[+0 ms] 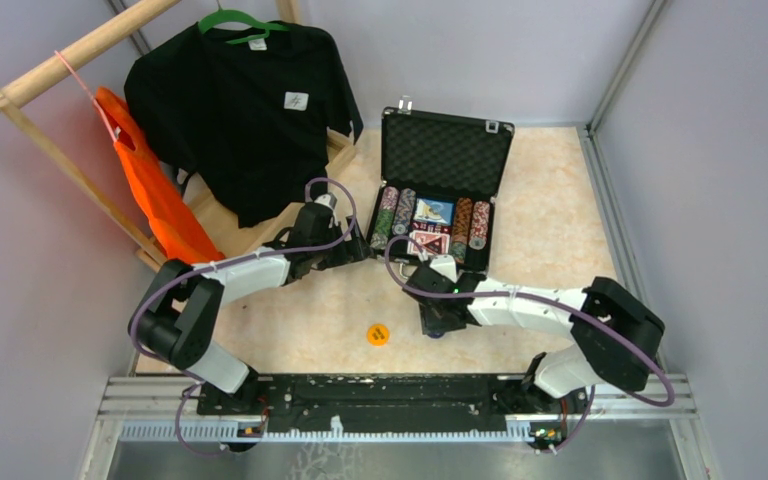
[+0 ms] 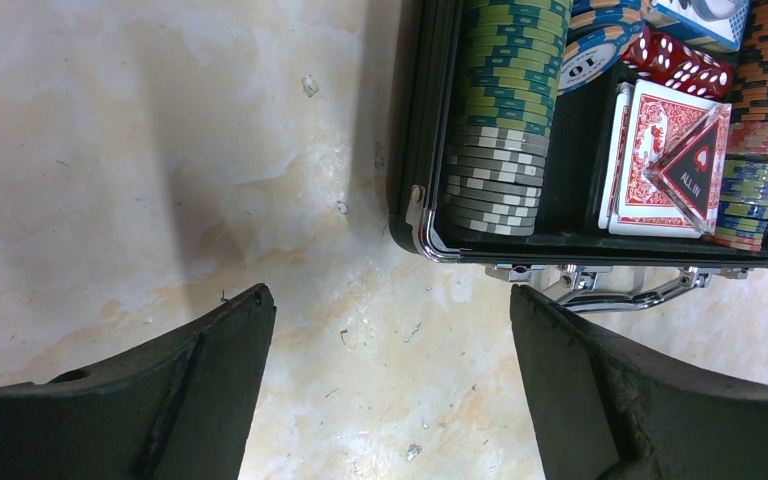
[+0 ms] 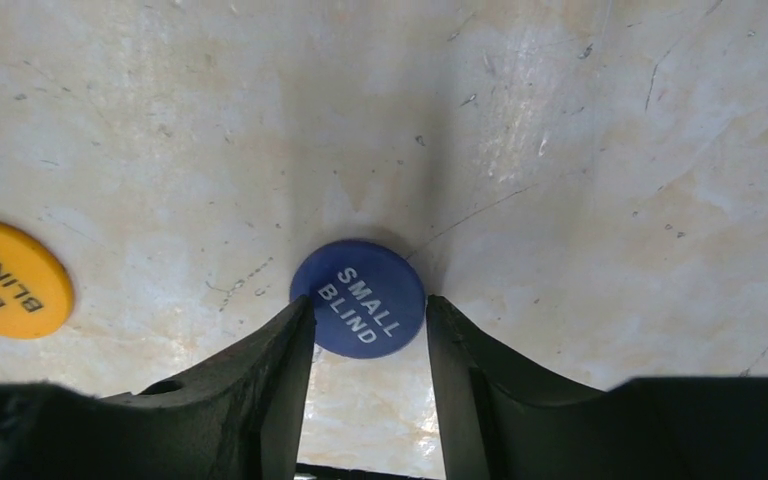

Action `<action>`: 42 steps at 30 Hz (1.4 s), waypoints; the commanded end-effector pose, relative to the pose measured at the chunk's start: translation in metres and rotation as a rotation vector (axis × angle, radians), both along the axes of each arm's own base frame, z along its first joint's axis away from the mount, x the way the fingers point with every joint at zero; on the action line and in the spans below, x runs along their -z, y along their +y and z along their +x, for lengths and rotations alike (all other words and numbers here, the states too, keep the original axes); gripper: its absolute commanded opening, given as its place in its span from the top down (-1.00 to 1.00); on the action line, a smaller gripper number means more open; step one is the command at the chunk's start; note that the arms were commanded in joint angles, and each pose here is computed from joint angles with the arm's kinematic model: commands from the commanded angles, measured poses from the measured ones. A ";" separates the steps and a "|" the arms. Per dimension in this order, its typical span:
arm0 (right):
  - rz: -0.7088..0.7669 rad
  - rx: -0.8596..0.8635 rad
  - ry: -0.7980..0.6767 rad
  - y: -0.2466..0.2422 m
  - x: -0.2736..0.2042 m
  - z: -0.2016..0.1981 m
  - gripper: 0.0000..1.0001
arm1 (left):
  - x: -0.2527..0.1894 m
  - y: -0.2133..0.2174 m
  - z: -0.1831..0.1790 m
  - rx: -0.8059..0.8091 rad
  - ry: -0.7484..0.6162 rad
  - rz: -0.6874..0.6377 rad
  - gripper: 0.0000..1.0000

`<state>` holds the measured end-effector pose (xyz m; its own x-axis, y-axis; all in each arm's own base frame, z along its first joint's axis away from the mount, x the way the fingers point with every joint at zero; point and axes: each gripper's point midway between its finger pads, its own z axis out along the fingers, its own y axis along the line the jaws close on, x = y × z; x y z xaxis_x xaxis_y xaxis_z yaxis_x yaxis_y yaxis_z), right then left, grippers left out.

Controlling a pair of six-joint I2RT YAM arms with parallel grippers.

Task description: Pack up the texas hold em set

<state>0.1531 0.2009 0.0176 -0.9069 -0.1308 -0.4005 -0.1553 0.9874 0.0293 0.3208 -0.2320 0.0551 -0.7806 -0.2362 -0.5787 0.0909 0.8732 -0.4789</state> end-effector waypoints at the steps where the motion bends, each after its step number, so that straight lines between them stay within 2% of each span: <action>1: 0.090 -0.017 -0.055 0.022 -0.024 0.009 0.12 | -0.011 -0.008 0.007 0.012 -0.032 -0.026 -0.84; 7: 0.087 -0.025 -0.066 0.025 -0.027 0.013 0.11 | -0.011 -0.008 0.007 0.012 -0.033 -0.025 -0.84; 11: 0.045 -0.044 -0.065 0.023 -0.026 0.015 -0.23 | -0.010 -0.007 0.007 0.010 -0.033 -0.020 -0.84; 14: 0.003 -0.061 -0.065 0.021 -0.025 0.016 -0.31 | -0.009 -0.007 0.007 0.011 -0.030 -0.022 -0.84; 25: -0.041 -0.046 -0.021 0.020 -0.010 0.013 -0.36 | -0.007 -0.007 0.007 0.011 -0.028 -0.016 -0.84; 34: -0.018 -0.052 0.003 0.021 -0.004 -0.001 -0.18 | -0.007 -0.009 0.007 0.017 -0.022 -0.024 -0.84; 42: -0.008 -0.064 0.023 0.026 0.004 -0.012 -0.18 | -0.007 -0.009 0.006 0.020 -0.020 -0.030 -0.84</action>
